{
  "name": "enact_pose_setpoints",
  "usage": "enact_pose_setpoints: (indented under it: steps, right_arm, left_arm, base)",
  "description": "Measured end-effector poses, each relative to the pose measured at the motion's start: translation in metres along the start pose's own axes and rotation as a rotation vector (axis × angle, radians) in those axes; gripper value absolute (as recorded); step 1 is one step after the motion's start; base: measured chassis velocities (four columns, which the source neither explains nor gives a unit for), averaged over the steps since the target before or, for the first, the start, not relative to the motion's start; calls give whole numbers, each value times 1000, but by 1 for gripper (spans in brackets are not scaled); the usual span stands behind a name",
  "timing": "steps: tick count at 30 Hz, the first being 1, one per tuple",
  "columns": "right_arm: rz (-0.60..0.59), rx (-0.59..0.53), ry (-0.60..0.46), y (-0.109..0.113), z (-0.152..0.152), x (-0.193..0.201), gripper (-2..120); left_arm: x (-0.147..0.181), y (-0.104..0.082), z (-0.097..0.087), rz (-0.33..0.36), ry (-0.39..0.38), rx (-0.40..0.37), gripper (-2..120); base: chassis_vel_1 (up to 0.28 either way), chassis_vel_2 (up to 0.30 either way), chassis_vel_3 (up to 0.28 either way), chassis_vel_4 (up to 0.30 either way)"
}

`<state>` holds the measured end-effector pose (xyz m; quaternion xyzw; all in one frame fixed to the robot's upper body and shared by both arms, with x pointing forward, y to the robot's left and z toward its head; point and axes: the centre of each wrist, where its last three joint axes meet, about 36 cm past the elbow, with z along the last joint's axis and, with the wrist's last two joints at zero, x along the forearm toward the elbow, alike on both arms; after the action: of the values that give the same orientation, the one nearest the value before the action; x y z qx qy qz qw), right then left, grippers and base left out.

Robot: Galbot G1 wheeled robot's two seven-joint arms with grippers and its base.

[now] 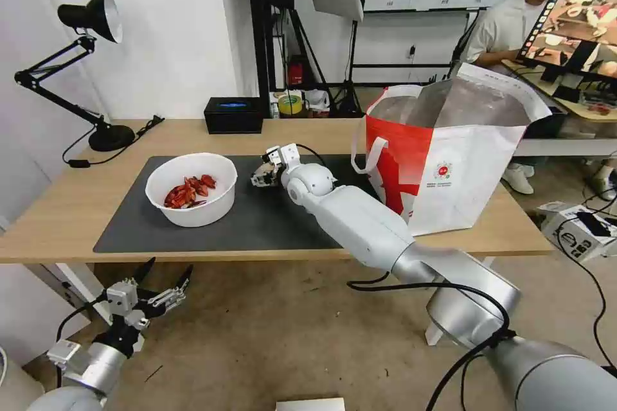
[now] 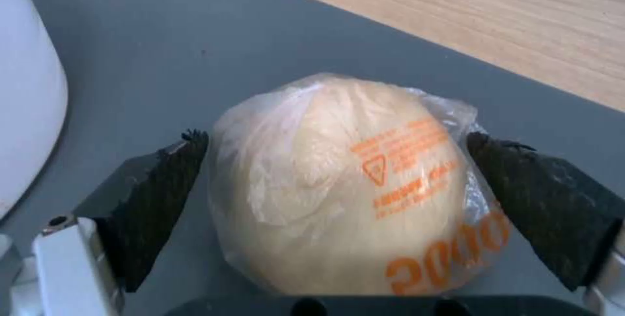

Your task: Pick up the trash from the table and place it into the takeout bag.

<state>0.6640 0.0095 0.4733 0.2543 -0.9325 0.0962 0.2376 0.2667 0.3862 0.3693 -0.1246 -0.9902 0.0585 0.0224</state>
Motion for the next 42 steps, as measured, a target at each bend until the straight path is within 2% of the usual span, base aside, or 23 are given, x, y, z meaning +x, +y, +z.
enact_pose_setpoints:
  steps: [19, 22, 26, 29, 30, 33, 37, 40, 41, 42]
  right_arm:
    - [28, 2, 49, 7, 4, -2, 99]
    - [37, 2, 47, 5, 3, -2, 86]
    - [43, 1, 47, 3, 3, -1, 76]
    - [44, 0, 44, 1, 4, 1, 61]
    - [44, 0, 44, 1, 4, 1, 61]
    - [43, -1, 42, -1, 6, 3, 47]
    - [37, 1, 42, -2, 9, 5, 38]
    - [31, 4, 38, -5, 17, 11, 22]
    - [31, 4, 38, -5, 17, 11, 22]
    - [33, 4, 35, -7, 19, 13, 17]
  left_arm:
    - [-1, -1, 1, -6, -9, 16, 100]
    - [0, 0, 1, -6, -11, 15, 100]
    - [-1, 0, 1, -5, -11, 14, 100]
    - [-1, -1, 1, -4, -11, 13, 100]
    - [-1, -1, 1, -4, -11, 13, 100]
    - [-1, 0, 0, -1, -12, 10, 100]
    - [-2, 0, -1, 1, -15, 8, 100]
    - [-3, -1, -2, 4, -17, 7, 100]
    - [-3, -1, -2, 4, -17, 7, 100]
    - [-3, -1, -2, 4, -17, 7, 100]
  base:
    - [0, 0, 0, 0]
    - [0, 0, 0, 0]
    - [0, 0, 0, 0]
    - [0, 0, 0, 0]
    - [0, 0, 0, 0]
    - [0, 0, 0, 0]
    - [0, 0, 0, 0]
    - [0, 0, 0, 0]
    - [0, 0, 0, 0]
    - [0, 0, 0, 0]
